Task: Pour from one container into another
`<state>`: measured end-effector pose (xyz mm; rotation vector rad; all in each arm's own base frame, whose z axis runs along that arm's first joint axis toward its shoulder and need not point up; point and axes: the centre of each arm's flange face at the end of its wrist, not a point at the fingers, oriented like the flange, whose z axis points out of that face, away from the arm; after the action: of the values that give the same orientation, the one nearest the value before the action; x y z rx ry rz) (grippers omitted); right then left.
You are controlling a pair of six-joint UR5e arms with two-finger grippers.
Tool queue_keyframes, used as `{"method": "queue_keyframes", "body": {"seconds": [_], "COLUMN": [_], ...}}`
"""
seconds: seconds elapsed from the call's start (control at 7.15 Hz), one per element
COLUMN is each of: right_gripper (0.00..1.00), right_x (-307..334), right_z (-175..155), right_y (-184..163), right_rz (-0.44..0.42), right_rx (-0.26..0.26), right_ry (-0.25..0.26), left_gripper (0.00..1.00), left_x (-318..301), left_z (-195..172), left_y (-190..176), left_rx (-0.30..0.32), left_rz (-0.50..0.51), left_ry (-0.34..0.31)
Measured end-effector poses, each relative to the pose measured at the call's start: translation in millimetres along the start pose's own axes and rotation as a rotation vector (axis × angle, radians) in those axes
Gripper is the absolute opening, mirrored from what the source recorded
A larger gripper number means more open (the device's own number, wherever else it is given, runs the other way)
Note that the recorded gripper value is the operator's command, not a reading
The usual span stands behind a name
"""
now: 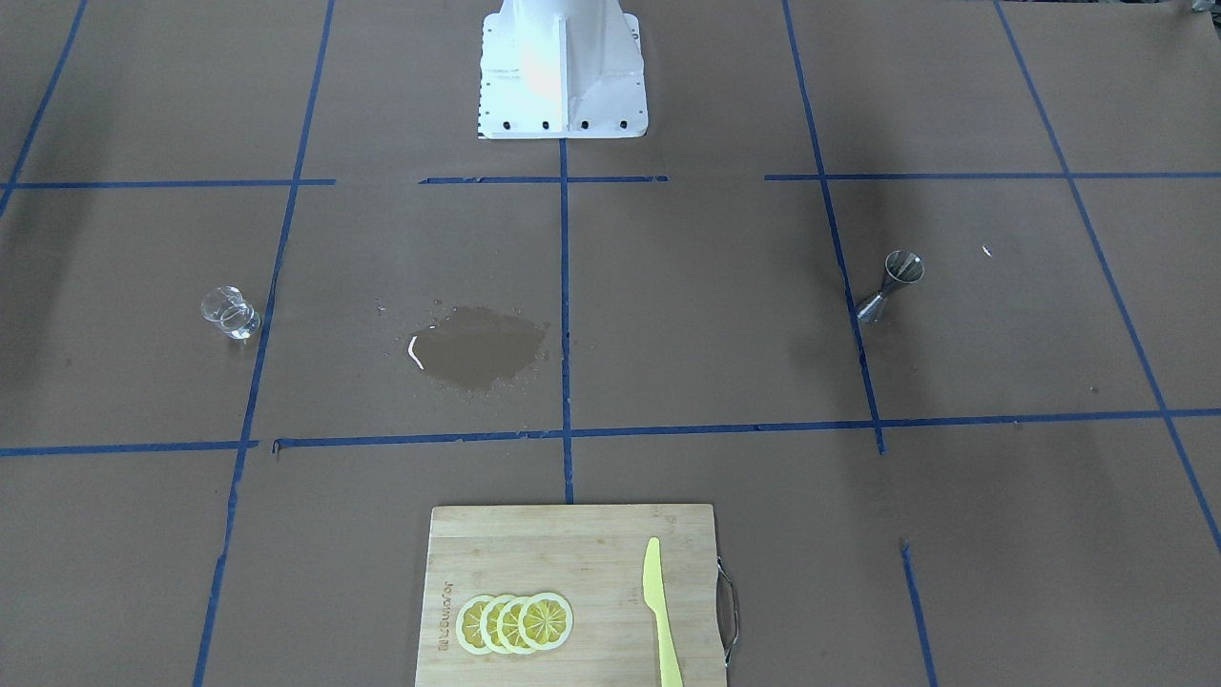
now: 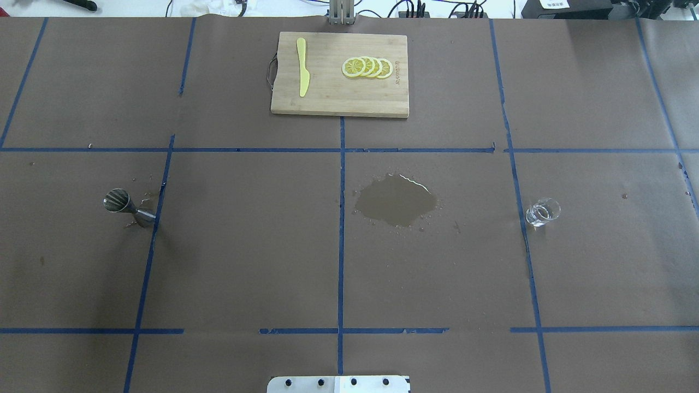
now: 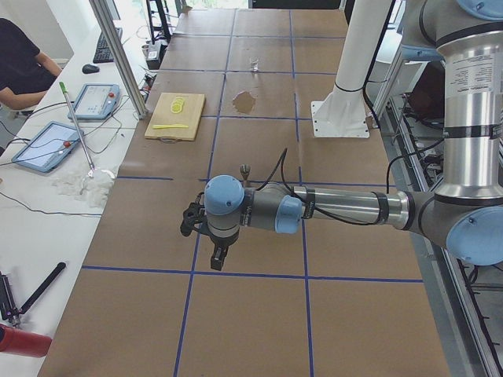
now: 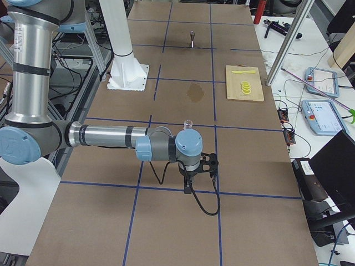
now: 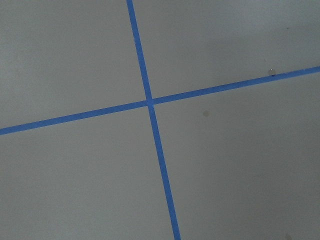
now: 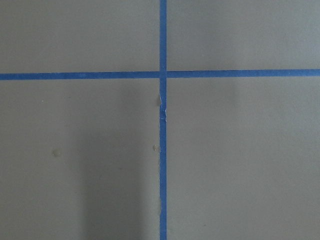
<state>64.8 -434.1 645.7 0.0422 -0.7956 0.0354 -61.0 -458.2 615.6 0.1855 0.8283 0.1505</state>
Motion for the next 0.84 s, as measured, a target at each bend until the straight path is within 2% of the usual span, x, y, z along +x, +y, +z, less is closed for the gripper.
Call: {"method": "queue_keyframes", "body": {"seconds": [0.56,0.84], "right_gripper": [1.00,1.00], "right_x": [-7,-13], "right_z": [-7,-13], "right_y": [-1,-2], "right_rz": [-0.018,-0.031], "right_rx": [0.018,0.030], "right_ry": [-0.004,-0.005], "left_gripper": [1.00,1.00], "left_x": [9,33], "left_z": [-10,-35], "left_y": [-14,-58], "left_rx": [0.026,0.088], "left_rz": [0.029,0.096], "left_ry": [-0.003,-0.012]}}
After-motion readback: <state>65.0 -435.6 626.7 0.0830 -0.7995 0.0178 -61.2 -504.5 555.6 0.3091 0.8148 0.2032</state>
